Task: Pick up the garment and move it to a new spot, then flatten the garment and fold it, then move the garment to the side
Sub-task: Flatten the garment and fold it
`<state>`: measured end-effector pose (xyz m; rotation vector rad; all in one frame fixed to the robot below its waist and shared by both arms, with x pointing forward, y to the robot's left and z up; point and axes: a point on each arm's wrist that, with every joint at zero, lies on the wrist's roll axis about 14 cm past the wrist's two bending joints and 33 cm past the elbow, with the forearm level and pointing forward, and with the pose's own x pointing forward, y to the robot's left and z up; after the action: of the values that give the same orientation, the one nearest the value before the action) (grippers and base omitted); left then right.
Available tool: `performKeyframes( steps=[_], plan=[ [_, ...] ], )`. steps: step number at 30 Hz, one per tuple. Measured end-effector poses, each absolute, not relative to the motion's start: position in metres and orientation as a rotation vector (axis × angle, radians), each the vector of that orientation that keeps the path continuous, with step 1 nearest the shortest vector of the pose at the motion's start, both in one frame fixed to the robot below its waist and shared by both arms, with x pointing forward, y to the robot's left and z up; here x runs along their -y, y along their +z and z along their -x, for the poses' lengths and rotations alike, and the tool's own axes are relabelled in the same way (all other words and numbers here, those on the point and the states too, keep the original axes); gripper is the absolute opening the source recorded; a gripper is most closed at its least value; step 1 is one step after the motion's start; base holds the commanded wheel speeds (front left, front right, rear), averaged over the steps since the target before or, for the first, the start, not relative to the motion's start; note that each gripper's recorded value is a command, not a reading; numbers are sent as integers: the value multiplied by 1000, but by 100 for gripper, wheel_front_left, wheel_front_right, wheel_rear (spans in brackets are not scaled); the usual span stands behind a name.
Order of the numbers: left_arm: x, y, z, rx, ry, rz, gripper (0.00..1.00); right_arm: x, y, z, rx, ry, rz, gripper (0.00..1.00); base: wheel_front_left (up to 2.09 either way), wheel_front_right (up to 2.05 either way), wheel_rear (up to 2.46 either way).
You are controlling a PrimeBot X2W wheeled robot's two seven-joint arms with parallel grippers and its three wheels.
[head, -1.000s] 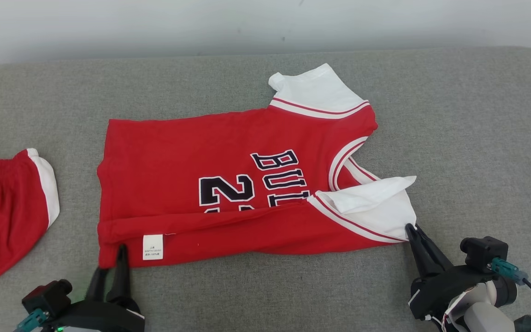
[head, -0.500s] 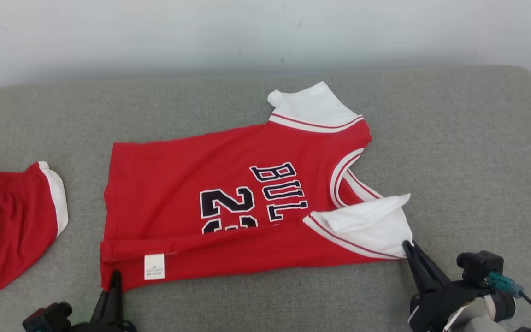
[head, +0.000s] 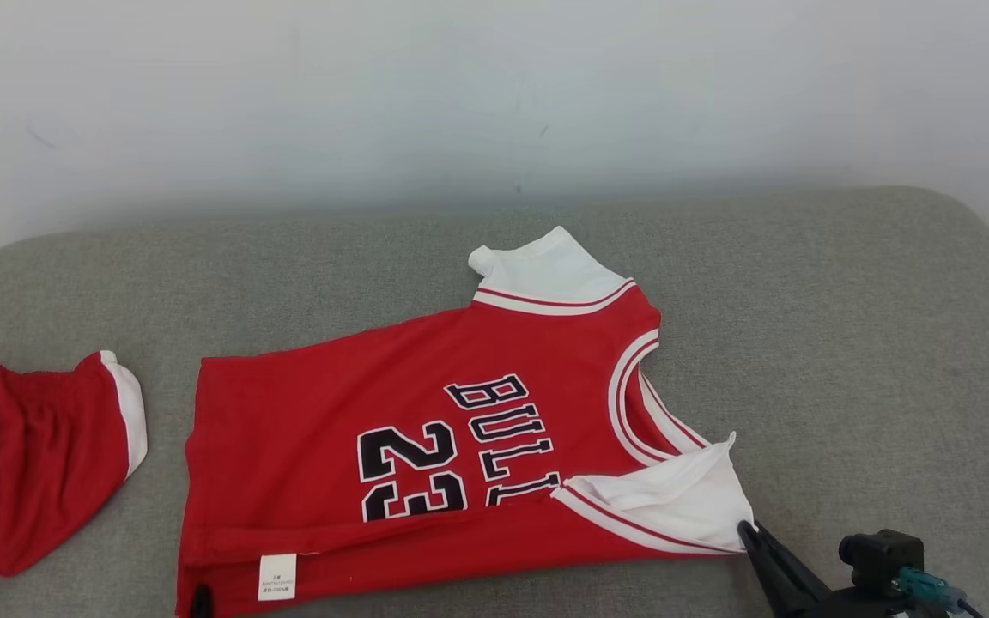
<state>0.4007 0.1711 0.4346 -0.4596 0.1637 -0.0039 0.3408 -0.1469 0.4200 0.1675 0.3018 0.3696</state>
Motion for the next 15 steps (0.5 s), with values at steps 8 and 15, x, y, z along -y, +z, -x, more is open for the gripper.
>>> performKeyframes(
  steps=[8, 15],
  plan=[
    [-175, 430, -394, -178, 11, 457, 0, 149, 411, -322, -341, 380, -177, 0, 0, 0, 0],
    [-174, 423, -394, -199, 7, 438, 0, 152, 406, -319, -357, 368, -190, 61, 0, 0, 0]
  ],
)
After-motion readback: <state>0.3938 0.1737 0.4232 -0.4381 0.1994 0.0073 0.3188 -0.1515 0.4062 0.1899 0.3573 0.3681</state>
